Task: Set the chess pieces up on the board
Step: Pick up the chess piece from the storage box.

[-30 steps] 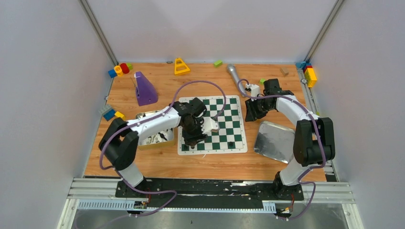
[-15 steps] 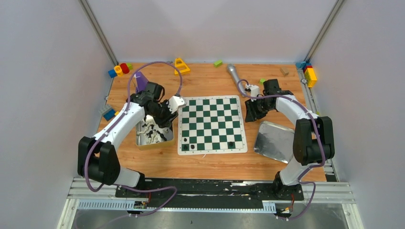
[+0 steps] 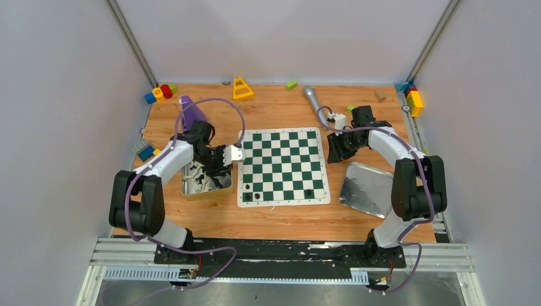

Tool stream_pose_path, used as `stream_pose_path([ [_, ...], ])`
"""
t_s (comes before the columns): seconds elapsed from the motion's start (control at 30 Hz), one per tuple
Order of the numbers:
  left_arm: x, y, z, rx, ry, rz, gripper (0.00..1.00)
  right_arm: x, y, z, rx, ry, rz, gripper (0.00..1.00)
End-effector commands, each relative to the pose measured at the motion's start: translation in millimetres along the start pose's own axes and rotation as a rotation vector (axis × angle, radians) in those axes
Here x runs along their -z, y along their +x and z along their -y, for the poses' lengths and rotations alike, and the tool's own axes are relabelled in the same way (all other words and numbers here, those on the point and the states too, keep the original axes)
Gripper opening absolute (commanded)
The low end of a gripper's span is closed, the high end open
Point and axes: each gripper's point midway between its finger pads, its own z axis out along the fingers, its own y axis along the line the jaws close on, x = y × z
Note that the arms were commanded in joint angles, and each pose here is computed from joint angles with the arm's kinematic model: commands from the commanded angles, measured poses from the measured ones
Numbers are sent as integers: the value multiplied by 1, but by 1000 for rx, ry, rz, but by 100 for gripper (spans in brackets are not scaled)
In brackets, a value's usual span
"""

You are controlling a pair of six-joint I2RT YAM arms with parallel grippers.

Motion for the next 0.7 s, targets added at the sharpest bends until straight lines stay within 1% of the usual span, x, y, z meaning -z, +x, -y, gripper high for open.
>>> stream_pose_path([
  [0.0, -10, -10, -14, -144, 1, 66, 46, -1, -5, 5, 21, 6, 12, 35],
  [0.3, -24, -4, -18, -139, 41, 62, 46, -1, -4, 5, 23, 8, 9, 35],
  [0.67, -27, -7, -26, -121, 29, 71, 43, -4, -2, 6, 19, 6, -1, 35],
])
